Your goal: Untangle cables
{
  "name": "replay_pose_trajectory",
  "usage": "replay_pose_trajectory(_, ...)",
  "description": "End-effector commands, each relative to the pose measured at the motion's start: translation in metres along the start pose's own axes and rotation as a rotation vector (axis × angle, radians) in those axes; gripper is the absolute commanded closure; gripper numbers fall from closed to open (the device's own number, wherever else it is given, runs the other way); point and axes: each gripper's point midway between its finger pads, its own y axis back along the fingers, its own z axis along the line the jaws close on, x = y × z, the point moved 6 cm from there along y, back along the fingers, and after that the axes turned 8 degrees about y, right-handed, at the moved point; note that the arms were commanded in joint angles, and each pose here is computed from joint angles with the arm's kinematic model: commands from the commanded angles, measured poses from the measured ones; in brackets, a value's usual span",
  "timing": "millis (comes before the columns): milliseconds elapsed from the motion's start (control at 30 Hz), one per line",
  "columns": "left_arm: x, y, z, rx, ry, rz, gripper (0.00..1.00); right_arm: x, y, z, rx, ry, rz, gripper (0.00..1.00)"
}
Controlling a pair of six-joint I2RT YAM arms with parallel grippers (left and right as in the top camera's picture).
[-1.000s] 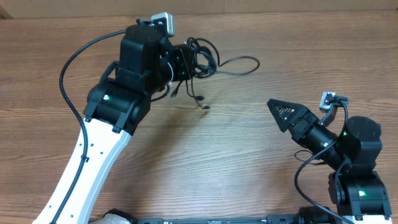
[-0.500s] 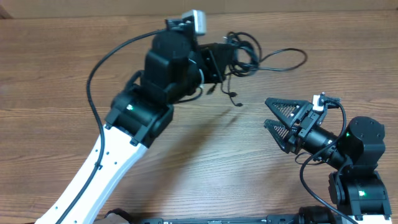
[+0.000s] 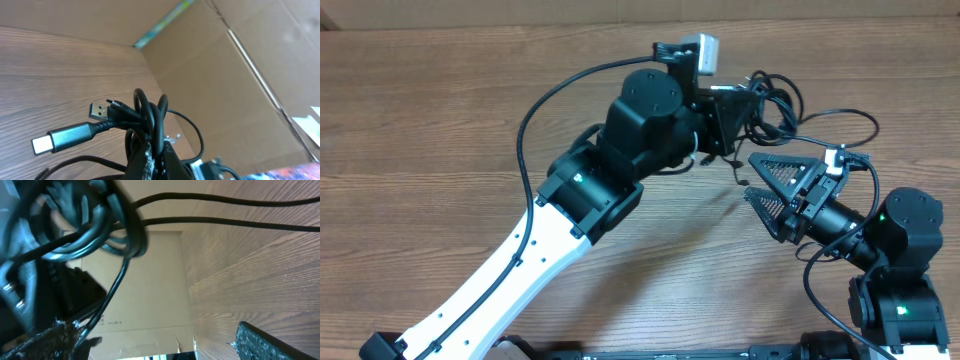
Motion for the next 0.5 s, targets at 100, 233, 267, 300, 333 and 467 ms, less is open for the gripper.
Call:
replay_pose_trajectory(100, 0.015, -0.003, -0.027, 0.086, -0.012, 0.037, 0.96, -0.009, -0.005, 0.003, 0.004, 0.002, -0.016, 0.02)
replay_pose_trajectory(233, 0.024, -0.013, -0.025, 0.077, -0.013, 0.053, 0.96, -0.014, -0.010, 0.002, 0.001, 0.004, -0.014, 0.04)
replay_pose_trajectory(267, 0.025, -0.015, -0.025, 0.076, -0.012, 0.057, 0.96, -0.015, -0.010, 0.001, 0.003, 0.002, -0.014, 0.04)
replay_pose_trajectory(300, 0.027, -0.017, -0.025, 0.079, -0.014, 0.062, 0.96, -0.015, -0.011, 0.000, 0.007, -0.003, -0.012, 0.04)
replay_pose_trajectory(333, 0.029, -0.018, -0.027, 0.089, -0.015, 0.067, 0.96, -0.016, -0.012, -0.001, 0.010, -0.007, -0.010, 0.04)
replay_pose_trajectory(467, 0.027, -0.019, -0.033, 0.120, -0.024, 0.051, 0.96, -0.018, -0.016, -0.006, 0.025, -0.008, -0.003, 0.31)
